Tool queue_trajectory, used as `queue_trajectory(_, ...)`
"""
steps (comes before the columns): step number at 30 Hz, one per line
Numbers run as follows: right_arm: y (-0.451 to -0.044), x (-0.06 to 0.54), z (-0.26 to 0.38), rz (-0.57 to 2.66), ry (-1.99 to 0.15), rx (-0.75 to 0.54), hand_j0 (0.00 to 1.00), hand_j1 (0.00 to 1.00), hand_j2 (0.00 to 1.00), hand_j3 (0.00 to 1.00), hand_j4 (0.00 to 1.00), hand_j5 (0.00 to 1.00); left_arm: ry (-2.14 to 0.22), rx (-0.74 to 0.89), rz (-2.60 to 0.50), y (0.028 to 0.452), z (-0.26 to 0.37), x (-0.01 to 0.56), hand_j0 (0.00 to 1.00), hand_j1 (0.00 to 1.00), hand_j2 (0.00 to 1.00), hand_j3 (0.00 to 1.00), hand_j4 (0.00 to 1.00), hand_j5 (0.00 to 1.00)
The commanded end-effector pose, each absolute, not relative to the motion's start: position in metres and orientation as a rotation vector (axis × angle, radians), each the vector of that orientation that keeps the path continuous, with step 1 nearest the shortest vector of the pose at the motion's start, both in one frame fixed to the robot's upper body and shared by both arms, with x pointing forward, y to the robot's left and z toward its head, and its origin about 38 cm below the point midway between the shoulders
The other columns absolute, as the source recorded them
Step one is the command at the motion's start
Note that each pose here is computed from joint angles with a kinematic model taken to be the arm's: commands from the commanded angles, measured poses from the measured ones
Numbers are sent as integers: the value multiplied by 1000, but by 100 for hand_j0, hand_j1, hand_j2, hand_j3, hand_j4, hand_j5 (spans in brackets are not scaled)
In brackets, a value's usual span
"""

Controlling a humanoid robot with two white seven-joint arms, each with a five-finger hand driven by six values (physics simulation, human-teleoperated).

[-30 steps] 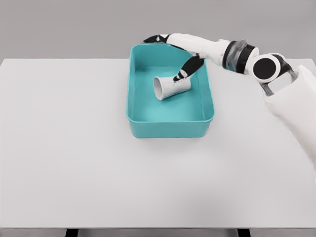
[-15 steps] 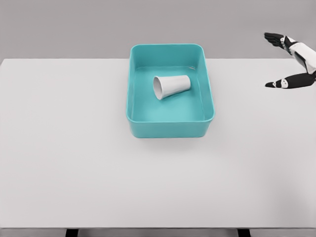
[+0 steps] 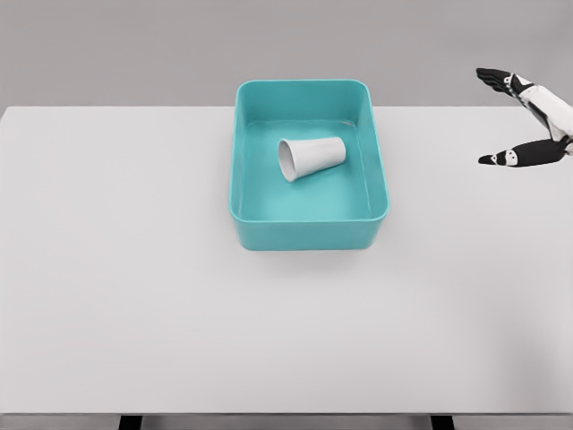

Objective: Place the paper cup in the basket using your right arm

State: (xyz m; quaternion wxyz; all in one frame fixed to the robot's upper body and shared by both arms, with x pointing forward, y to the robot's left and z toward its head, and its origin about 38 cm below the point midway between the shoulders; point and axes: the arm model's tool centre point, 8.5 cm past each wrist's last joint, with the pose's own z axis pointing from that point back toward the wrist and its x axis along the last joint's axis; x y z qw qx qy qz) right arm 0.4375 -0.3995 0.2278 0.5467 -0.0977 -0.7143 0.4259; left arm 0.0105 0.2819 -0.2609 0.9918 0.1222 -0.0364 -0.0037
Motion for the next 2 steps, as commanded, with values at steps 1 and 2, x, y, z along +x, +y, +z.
queue_trajectory(1,-400,437,228,1005,-1695,-228,100,100,100,100,100,100,-73,245,-7,282,-261,11,100,100,100,100,100,100)
queue_trajectory(2,-400,437,228,1004,-1696,-229,100,100,100,100,100,100,-73,245,-7,282,-261,11,100,100,100,100,100,100)
